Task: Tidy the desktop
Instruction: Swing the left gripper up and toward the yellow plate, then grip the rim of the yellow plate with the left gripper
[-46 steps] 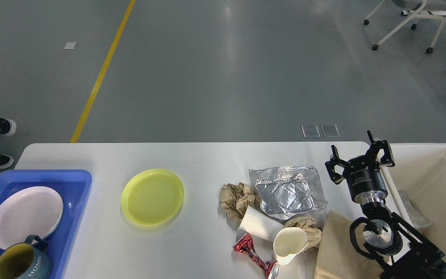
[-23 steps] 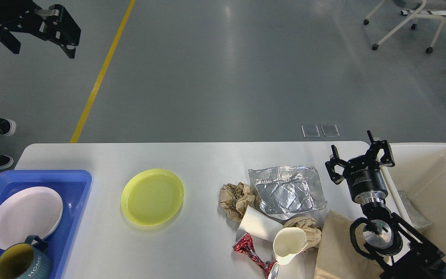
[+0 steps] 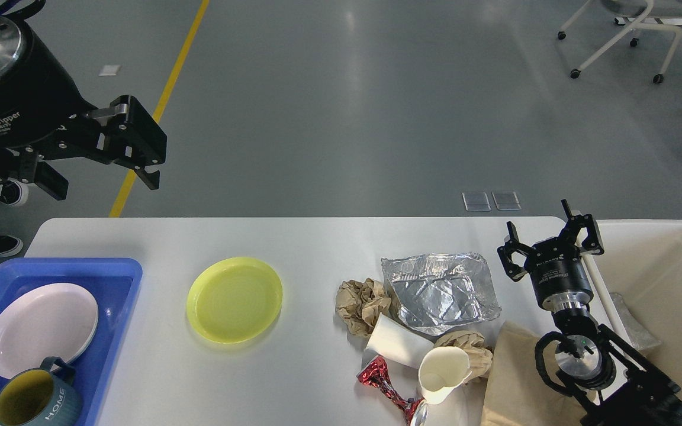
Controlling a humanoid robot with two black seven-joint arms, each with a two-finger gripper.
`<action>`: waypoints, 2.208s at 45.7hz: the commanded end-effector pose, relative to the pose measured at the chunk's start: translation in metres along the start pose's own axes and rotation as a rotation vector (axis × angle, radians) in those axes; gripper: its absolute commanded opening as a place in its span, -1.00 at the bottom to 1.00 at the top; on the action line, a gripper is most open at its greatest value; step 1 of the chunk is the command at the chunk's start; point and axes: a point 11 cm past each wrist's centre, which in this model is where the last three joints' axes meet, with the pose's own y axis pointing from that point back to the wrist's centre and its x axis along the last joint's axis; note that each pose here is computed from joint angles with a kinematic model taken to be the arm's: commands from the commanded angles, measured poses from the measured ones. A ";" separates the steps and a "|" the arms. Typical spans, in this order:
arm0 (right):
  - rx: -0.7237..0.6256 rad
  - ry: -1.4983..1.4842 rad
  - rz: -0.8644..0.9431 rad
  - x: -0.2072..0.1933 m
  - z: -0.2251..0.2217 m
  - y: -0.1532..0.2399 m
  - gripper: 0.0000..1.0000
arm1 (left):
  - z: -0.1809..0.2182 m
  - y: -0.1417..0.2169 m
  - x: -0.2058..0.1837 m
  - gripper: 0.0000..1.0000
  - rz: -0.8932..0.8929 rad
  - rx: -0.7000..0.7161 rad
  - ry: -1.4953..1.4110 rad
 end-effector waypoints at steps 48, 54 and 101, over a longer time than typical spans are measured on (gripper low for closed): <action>0.000 0.001 0.001 0.000 0.000 0.000 1.00 | -0.079 -0.227 -0.010 0.91 -0.032 0.079 0.240; 0.000 0.001 0.001 0.000 0.000 0.000 1.00 | -0.090 -0.263 -0.029 0.91 -0.013 0.090 0.316; 0.000 0.000 0.001 0.000 0.000 0.000 1.00 | -0.125 -0.397 -0.068 0.87 0.056 0.054 0.630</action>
